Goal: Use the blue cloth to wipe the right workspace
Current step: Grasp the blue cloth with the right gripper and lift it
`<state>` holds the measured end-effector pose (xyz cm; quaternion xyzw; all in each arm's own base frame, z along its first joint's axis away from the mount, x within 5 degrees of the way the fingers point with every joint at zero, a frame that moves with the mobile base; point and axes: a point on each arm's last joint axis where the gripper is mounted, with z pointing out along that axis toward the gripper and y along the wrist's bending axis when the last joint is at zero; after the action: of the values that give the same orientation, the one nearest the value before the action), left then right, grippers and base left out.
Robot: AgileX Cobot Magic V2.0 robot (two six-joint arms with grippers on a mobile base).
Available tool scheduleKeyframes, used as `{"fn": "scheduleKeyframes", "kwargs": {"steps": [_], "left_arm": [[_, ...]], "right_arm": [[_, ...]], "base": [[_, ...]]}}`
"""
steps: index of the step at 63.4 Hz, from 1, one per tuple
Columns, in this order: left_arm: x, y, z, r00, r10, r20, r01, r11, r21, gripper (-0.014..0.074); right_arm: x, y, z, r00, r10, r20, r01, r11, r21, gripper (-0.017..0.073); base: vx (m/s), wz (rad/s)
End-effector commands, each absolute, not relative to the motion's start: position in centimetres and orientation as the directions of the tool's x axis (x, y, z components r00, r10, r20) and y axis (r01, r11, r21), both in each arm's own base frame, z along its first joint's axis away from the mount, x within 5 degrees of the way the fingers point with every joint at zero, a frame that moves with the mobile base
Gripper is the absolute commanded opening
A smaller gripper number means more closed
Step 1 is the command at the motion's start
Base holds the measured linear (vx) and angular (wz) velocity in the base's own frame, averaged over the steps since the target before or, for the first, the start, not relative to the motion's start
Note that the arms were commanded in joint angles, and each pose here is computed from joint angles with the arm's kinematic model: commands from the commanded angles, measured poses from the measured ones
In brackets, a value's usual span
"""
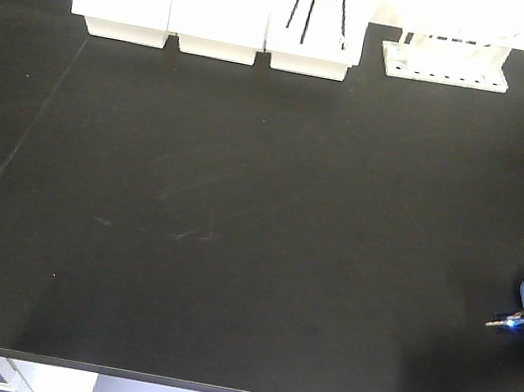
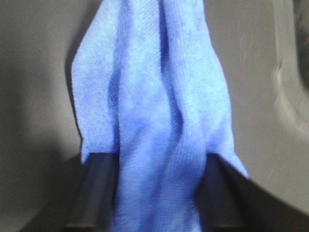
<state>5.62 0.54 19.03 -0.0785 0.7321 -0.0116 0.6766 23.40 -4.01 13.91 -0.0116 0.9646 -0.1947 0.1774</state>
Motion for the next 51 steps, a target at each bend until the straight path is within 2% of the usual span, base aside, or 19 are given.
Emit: {"fn": "scheduleKeyframes", "kwargs": {"steps": [1,9,14,29,40,51], "left_arm": [[5.7,0.5,18.8,-0.004,-0.139,-0.990,-0.087,0.987,-0.138,-0.0006],[5.7,0.5,18.8,-0.004,-0.139,-0.990,-0.087,0.987,-0.138,-0.0006],[5.7,0.5,18.8,-0.004,-0.139,-0.990,-0.087,0.987,-0.138,-0.0006],[5.7,0.5,18.8,-0.004,-0.139,-0.990,-0.087,0.987,-0.138,-0.0006],[5.7,0.5,18.8,-0.004,-0.139,-0.990,-0.087,0.987,-0.138,-0.0006],[5.7,0.5,18.8,-0.004,-0.139,-0.990,-0.087,0.987,-0.138,-0.0006]], "right_arm": [[23.9,-4.1,14.8,-0.921,-0.142,-0.363,0.022,0.910,-0.414,0.0222],[24.2,-3.8,14.8,-0.906,-0.158,-0.393,0.005,0.924,-0.381,0.0053],[24.5,-3.4,14.8,-0.893,-0.163,-0.420,-0.006,0.936,-0.351,-0.0015],[24.8,-2.5,17.0,-0.813,-0.161,-0.559,-0.006,0.963,-0.269,-0.0008],[23.4,-2.0,21.7,-0.673,-0.020,-0.740,0.109,0.986,-0.126,-0.0006],[20.7,-2.2,25.5,-0.568,0.027,-0.823,0.182,0.979,-0.093,-0.0004]], "base": [[0.00,0.00],[0.00,0.00],[0.00,0.00],[0.00,0.00],[0.00,0.00],[0.00,0.00]]}}
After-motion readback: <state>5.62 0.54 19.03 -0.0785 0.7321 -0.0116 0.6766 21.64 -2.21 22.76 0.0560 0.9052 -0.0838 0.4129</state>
